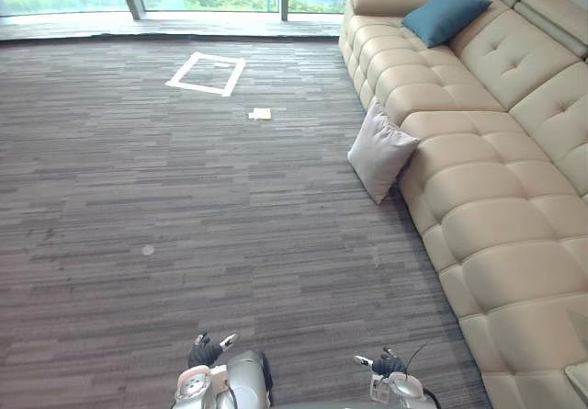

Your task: Pick up cushions and gather them together orderly.

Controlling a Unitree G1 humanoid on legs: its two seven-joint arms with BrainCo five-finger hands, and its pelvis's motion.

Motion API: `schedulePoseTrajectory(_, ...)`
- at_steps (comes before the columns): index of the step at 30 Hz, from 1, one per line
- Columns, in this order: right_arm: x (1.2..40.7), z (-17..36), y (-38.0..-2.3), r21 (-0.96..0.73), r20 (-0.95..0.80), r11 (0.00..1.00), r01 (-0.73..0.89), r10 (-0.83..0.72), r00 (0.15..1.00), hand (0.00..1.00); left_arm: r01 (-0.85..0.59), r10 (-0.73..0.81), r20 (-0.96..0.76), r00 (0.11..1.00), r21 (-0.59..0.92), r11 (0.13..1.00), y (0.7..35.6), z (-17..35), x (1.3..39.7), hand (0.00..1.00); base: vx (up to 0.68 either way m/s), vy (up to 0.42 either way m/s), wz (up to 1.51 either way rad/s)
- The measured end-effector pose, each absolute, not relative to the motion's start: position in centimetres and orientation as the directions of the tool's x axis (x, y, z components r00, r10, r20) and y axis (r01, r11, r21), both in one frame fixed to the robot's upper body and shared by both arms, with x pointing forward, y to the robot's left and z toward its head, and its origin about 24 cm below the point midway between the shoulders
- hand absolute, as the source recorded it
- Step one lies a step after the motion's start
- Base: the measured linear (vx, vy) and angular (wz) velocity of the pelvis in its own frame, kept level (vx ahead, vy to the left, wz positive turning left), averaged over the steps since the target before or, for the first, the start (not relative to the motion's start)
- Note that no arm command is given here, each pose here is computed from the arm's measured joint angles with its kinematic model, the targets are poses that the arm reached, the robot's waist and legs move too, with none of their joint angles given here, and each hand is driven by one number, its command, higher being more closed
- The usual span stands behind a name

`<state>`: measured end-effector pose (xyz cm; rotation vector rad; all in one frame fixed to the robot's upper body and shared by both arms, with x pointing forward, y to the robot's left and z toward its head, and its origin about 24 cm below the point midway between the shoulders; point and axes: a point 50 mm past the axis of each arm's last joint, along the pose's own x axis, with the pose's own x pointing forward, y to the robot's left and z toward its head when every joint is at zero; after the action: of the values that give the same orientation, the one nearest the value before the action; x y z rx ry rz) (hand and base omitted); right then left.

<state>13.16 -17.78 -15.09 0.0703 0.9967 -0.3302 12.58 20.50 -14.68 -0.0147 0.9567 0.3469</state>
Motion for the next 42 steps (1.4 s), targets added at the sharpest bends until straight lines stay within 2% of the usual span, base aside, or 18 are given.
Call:
schedulePoseTrajectory(3,13.1,-14.8,-18.8,-0.116,-0.818,0.944,0.31,-0.268,0.51,0.0,-0.242,0.255,-0.818,0.515,0.147,0.959,19.9,-15.0,12.4,0.0,0.52,0.1,0.37)
schedulePoseTrajectory(9,12.8,-14.8,-19.8,-0.127,-0.812,0.929,0.347,-0.298,0.501,0.0,-0.241,0.255,-0.84,0.478,0.154,0.958,20.0,-15.5,11.0,0.0,0.72,-0.033,0.44)
schedulePoseTrajectory(12,12.8,-14.3,-21.2,-0.155,-0.793,0.925,0.348,-0.327,0.514,0.0,-0.238,0.21,-0.854,0.475,0.105,0.966,18.1,-15.8,10.8,0.0,0.83,-0.175,0.3)
schedulePoseTrajectory(15,13.3,-14.3,-20.6,-0.142,-0.795,0.931,0.336,-0.31,0.521,0.0,-0.29,0.221,-0.843,0.491,0.081,0.954,18.1,-15.5,11.4,0.0,0.66,-0.14,-0.3)
schedulePoseTrajectory(19,12.6,-15.0,-19.1,-0.112,-0.833,0.94,0.321,-0.265,0.485,0.0,-0.315,0.273,-0.796,0.54,0.11,0.943,19.9,-14.6,12.5,0.0,0.53,-0.095,-0.39)
schedulePoseTrajectory(23,12.9,-15.0,-19.0,-0.117,-0.833,0.939,0.324,-0.27,0.482,0.0,-0.324,0.27,-0.777,0.568,0.09,0.942,19.5,-14.2,13.2,0.0,0.39,0.121,-0.88)
schedulePoseTrajectory(28,12.2,-15.3,-18.0,-0.108,-0.846,0.944,0.313,-0.253,0.47,0.0,-0.359,0.301,-0.781,0.547,0.106,0.927,20.1,-14.4,12.3,0.0,0.43,0.374,-1.21)
schedulePoseTrajectory(32,12.6,-15.1,-17.1,-0.089,-0.84,0.958,0.274,-0.22,0.496,0.0,-0.363,0.319,-0.798,0.511,0.137,0.922,20.9,-14.7,11.8,0.0,0.35,0.26,-1.12)
schedulePoseTrajectory(42,14.4,-14.4,-17.3,-0.097,-0.801,0.969,0.229,-0.212,0.559,0.0,-0.302,0.266,-0.845,0.464,0.132,0.944,19.8,-15.6,11.0,0.0,0.33,0.075,-0.68)
